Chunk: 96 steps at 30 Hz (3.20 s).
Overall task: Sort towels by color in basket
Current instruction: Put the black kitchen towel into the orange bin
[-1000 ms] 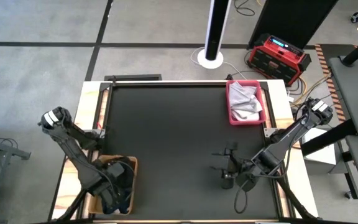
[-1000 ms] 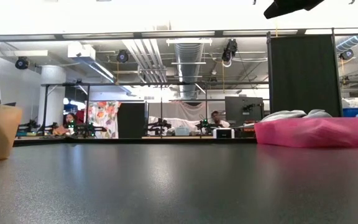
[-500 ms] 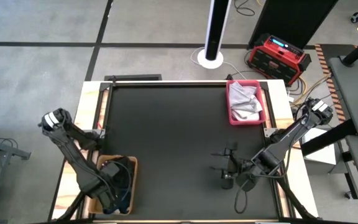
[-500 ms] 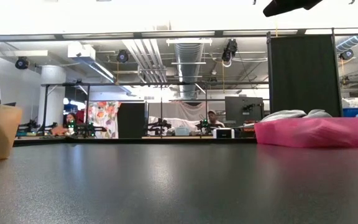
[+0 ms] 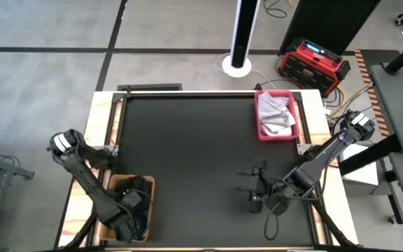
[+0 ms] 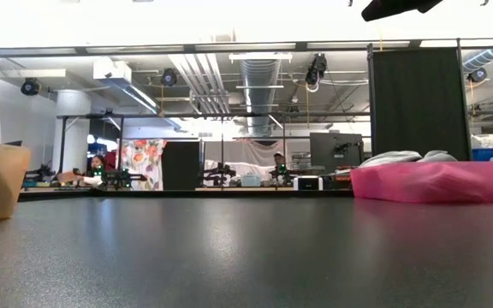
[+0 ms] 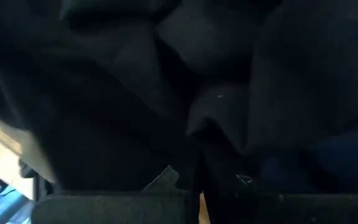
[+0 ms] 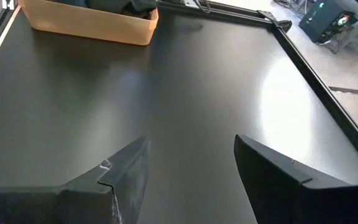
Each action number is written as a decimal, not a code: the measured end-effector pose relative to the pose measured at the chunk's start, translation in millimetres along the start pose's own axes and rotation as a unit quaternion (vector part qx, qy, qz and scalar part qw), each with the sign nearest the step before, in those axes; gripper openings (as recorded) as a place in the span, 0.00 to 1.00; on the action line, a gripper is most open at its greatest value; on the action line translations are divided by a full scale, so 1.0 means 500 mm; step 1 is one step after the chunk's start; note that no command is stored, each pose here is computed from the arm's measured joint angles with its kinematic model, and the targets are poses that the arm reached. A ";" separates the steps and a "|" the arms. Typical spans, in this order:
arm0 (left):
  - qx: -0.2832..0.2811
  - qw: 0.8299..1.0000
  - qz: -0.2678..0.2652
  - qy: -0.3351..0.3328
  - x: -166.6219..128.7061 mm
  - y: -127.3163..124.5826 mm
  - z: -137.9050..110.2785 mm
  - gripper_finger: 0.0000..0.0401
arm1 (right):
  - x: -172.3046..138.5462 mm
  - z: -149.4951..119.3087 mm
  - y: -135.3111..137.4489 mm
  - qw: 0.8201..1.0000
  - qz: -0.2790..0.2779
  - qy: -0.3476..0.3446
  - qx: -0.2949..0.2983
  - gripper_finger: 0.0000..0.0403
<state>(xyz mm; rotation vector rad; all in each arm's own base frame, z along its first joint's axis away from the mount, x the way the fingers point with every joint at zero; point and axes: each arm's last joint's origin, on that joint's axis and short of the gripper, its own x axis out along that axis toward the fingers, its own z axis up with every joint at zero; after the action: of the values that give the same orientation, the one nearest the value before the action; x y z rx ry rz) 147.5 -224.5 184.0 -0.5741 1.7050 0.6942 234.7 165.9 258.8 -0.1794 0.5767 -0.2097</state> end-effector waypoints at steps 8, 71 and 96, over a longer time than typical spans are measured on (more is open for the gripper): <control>0.003 1.000 -0.001 -0.001 0.000 0.000 0.000 0.00 | 0.000 0.000 0.000 1.000 0.000 0.000 0.001 0.57; 0.045 0.968 -0.061 -0.241 -0.061 0.078 0.087 0.00 | 0.003 0.002 -0.001 1.000 0.004 -0.002 -0.020 0.12; -0.013 0.997 0.020 0.080 -0.101 0.106 0.006 0.00 | 0.009 -0.001 0.004 1.000 0.002 0.001 -0.014 0.11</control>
<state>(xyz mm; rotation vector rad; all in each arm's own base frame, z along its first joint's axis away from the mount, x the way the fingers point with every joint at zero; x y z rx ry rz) 124.4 -184.2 240.6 -0.6289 1.8626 0.7155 238.2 166.5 255.6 -0.2060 0.5821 -0.1979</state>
